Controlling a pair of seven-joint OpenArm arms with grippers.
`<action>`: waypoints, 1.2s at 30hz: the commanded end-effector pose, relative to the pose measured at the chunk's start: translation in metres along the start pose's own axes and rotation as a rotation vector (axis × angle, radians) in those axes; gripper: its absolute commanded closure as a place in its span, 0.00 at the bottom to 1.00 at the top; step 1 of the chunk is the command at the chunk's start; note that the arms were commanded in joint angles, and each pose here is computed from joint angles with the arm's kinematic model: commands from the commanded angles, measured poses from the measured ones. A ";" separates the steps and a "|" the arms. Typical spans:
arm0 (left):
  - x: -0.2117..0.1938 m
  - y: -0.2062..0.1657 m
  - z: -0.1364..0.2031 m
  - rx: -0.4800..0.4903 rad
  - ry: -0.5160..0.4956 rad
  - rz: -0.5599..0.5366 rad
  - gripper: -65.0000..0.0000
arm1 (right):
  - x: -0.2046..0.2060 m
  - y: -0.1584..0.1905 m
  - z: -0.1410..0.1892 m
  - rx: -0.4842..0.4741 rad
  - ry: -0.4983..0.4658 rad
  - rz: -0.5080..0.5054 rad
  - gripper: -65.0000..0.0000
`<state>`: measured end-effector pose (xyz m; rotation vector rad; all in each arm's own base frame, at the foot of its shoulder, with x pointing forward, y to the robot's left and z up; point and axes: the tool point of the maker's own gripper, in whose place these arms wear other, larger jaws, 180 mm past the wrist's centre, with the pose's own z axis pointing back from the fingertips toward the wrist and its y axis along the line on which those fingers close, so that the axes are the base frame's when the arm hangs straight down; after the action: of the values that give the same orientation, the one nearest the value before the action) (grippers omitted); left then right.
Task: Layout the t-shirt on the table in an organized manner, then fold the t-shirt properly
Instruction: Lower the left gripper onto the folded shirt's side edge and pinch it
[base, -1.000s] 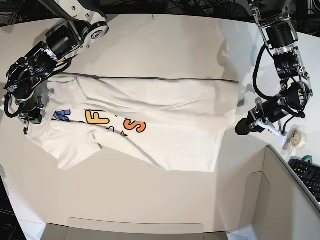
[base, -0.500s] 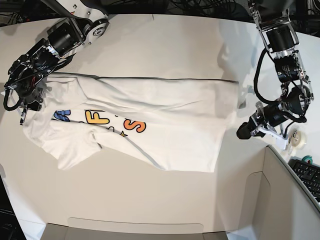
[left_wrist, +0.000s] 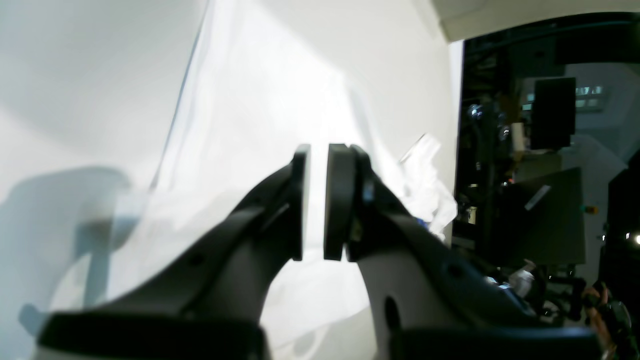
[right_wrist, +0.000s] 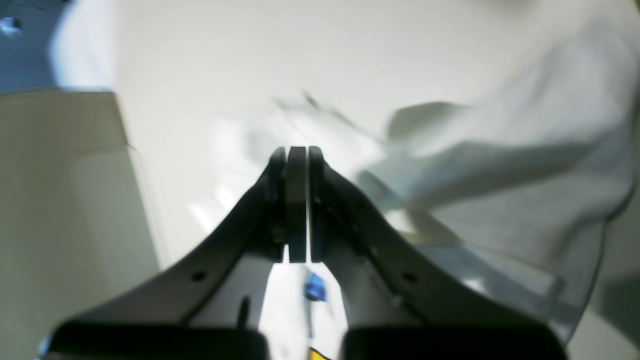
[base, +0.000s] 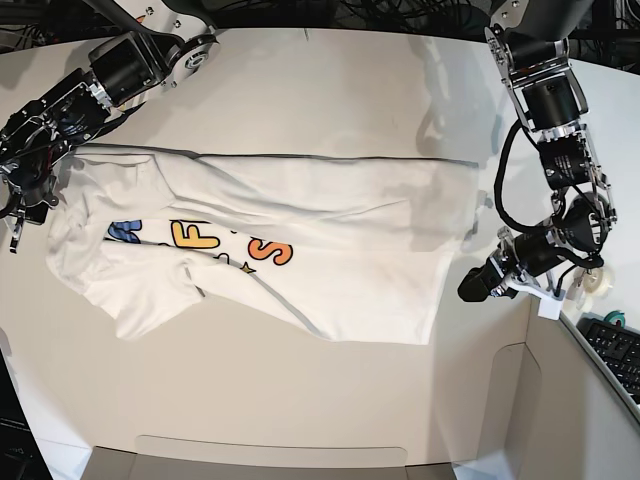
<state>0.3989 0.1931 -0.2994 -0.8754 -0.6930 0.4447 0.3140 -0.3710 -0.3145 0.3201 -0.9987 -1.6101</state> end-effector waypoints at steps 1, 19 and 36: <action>0.018 -0.018 0.004 -0.043 -0.042 -0.029 0.93 | 0.004 0.015 0.002 0.039 -0.011 0.002 1.00; -0.001 0.002 0.006 -0.007 -0.007 -0.002 0.93 | -0.009 -0.012 -0.032 -0.029 0.032 0.083 1.00; -0.038 -0.007 -0.018 0.002 0.124 -0.067 0.93 | -0.060 -0.043 -0.053 -0.067 0.186 0.113 1.00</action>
<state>0.3773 0.1538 -0.3325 -0.8550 -0.5607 0.3488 0.3381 -0.3463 -0.3928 0.3461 -0.8457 -1.4746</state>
